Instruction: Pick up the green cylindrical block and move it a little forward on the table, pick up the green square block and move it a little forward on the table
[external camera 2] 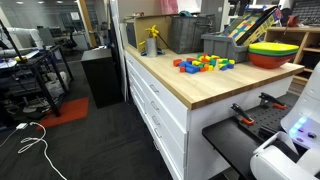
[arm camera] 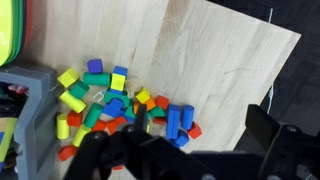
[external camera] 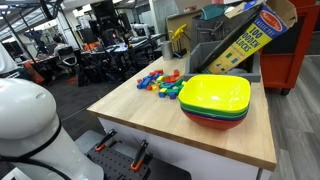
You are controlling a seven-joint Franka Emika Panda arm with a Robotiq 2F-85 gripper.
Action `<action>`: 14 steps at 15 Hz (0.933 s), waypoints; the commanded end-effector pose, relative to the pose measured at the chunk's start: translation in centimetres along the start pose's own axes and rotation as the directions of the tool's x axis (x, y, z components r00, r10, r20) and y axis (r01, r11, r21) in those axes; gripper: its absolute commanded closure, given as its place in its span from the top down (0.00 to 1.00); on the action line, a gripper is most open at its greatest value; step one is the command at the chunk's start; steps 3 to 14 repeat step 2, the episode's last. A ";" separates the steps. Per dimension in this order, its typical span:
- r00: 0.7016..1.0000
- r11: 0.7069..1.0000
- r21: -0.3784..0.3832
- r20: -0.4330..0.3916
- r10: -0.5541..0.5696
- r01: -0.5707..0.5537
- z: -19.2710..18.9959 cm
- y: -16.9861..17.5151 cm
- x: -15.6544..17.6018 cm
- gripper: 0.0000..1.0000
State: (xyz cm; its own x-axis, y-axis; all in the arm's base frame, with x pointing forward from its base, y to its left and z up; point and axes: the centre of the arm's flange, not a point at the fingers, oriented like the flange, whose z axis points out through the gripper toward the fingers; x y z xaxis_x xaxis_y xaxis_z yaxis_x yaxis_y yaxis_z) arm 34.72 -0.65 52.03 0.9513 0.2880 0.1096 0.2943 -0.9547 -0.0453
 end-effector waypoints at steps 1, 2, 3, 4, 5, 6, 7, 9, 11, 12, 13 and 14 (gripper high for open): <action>1.000 1.000 0.000 0.003 0.000 0.000 0.1 0.0 0.0 1.00; 1.000 1.000 0.000 0.004 -0.001 0.001 0.2 -0.1 0.0 1.00; 1.000 1.000 0.000 0.004 -0.001 0.001 0.2 -0.1 0.0 1.00; 1.000 1.000 0.000 0.004 -0.001 0.001 0.2 -0.1 0.0 1.00; 1.000 1.000 0.000 0.004 -0.001 0.001 0.2 -0.1 0.0 1.00; 1.000 1.000 0.000 0.004 -0.001 0.001 0.2 -0.1 0.0 1.00; 1.000 1.000 0.000 0.004 -0.001 0.001 0.2 -0.1 0.0 1.00; 1.000 1.000 0.000 0.004 -0.001 0.001 0.2 -0.1 0.0 1.00; 1.000 1.000 0.000 0.004 -0.001 0.001 0.2 -0.1 0.0 1.00; 1.000 1.000 0.000 0.004 -0.001 0.001 0.2 -0.1 0.0 1.00; 1.000 1.000 0.000 0.004 -0.001 0.001 0.2 -0.1 0.0 1.00; 1.000 1.000 0.000 0.004 -0.001 0.001 0.2 -0.1 0.0 1.00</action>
